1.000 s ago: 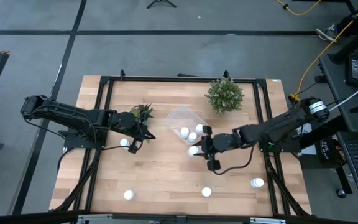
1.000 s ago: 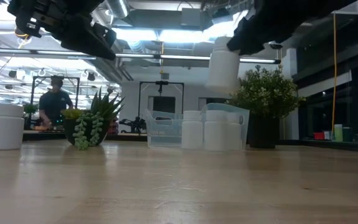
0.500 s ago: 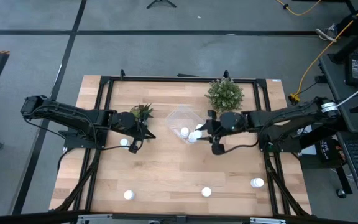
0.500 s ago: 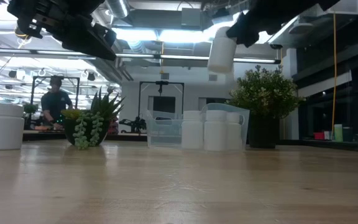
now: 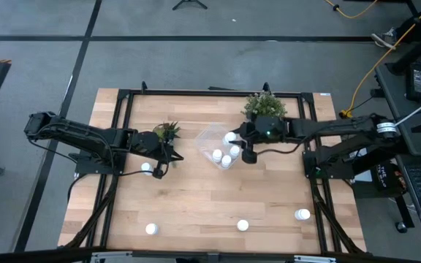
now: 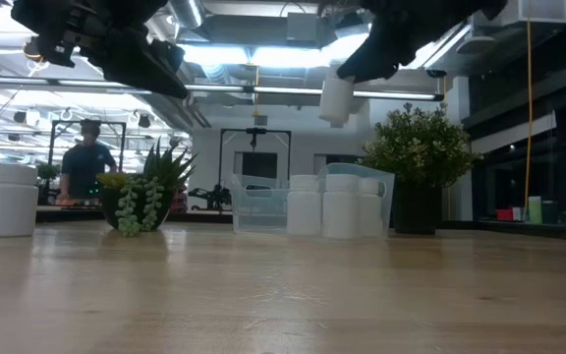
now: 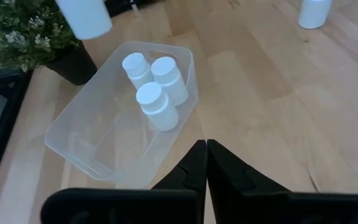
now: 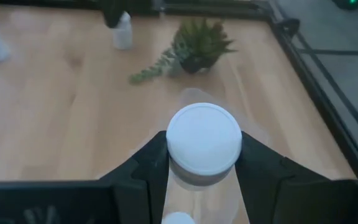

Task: Pick and place pill bottles into a basket
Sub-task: Put the pill bottle into the transparent bin

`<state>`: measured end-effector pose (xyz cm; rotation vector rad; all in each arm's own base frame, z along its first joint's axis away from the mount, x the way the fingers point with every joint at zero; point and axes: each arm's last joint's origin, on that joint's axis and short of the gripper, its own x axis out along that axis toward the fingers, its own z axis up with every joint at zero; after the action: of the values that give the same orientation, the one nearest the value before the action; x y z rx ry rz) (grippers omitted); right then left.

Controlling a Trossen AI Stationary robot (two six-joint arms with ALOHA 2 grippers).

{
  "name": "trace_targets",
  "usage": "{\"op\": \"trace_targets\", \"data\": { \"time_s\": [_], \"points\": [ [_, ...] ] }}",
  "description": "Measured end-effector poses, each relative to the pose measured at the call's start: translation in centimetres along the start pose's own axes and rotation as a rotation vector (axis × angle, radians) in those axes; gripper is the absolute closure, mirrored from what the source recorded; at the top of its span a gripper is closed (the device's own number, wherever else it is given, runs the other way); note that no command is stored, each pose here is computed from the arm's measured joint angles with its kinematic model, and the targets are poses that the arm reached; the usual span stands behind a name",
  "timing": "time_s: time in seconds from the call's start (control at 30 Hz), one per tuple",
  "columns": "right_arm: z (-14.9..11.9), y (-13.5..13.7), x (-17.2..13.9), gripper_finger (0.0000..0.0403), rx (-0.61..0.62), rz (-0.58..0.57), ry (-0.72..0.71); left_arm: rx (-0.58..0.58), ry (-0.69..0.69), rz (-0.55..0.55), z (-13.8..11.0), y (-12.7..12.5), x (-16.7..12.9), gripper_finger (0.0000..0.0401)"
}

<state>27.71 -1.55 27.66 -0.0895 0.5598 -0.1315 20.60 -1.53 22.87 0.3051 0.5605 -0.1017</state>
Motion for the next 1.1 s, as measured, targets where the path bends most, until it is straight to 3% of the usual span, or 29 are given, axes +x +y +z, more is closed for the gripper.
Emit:
{"op": "trace_targets", "data": {
  "time_s": [0.33,0.87,1.1],
  "points": [
    [0.0,-1.2,2.2,0.0256,0.046,-0.033,0.119,0.087,0.010,0.038,0.0,0.1,0.0,0.0393],
    [-1.9,-0.7,5.4,0.0256,0.042,-0.026,0.225,0.079,0.020,0.050,-0.2,0.5,0.0,0.0392],
    [-4.2,-0.5,6.3,0.0256,0.080,-0.033,0.179,0.079,0.019,0.048,-0.2,0.5,0.0,0.0394]
  ]
}}
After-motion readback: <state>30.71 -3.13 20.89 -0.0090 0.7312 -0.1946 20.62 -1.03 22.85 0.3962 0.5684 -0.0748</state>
